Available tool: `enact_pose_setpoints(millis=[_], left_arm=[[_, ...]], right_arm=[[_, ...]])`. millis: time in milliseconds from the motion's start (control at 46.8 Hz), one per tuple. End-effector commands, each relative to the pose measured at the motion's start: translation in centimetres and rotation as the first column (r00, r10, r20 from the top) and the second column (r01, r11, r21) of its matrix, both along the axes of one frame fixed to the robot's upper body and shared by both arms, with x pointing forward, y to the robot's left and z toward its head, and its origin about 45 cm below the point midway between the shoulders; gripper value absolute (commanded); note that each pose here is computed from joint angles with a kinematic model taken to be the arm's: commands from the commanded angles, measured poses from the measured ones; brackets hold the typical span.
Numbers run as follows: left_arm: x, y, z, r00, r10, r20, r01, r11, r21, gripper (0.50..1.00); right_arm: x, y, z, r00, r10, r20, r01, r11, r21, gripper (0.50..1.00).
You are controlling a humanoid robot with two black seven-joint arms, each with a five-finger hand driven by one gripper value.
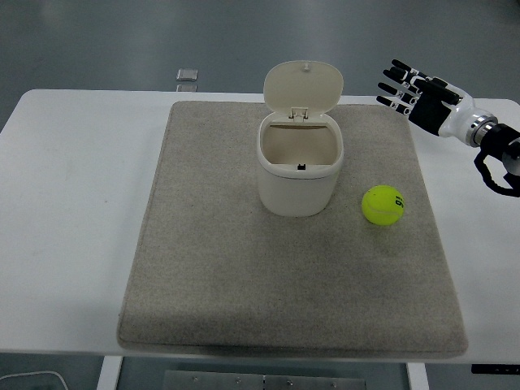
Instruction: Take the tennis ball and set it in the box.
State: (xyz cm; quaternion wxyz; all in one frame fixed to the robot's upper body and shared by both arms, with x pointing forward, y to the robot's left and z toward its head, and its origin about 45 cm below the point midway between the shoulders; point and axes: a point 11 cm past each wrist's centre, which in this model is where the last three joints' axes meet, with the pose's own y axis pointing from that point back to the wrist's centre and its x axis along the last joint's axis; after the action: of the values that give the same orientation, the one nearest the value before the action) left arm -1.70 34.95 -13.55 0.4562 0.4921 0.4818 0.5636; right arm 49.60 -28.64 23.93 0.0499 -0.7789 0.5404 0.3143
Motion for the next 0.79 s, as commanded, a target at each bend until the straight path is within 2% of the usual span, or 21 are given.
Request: enact_pose_setpoints(millis=[0, 363, 556, 769], left_arm=[[-0.1, 0.05, 0.01, 1.0, 0.002, -0.001, -0.002, 1.0, 0.001, 0.992], [-0.02, 0.08, 0.01, 1.0, -0.001, -0.001, 0.001, 1.0, 0.004, 0.992], [-0.01, 0.08, 0.01, 1.0, 0.0, -0.001, 0.0, 1.0, 0.004, 0.992], [-0.01, 0.08, 0.01, 1.0, 0.0, -0.001, 0.0, 1.0, 0.004, 0.992]], right_arm=[[0.01, 0.0, 0.05, 1.0, 0.002, 0.001, -0.002, 1.0, 0.0, 0.907], [0.09, 0.06, 0.23, 1.0, 0.004, 0.005, -0.004, 1.0, -0.006, 0.907], [0.08, -0.35, -0.13, 1.0, -0.016, -0.011, 0.015, 0.999, -0.039, 0.907], [0.21, -0.89, 0.08, 0.999, -0.041, -0.005, 0.041, 0.998, -0.04, 0.907]])
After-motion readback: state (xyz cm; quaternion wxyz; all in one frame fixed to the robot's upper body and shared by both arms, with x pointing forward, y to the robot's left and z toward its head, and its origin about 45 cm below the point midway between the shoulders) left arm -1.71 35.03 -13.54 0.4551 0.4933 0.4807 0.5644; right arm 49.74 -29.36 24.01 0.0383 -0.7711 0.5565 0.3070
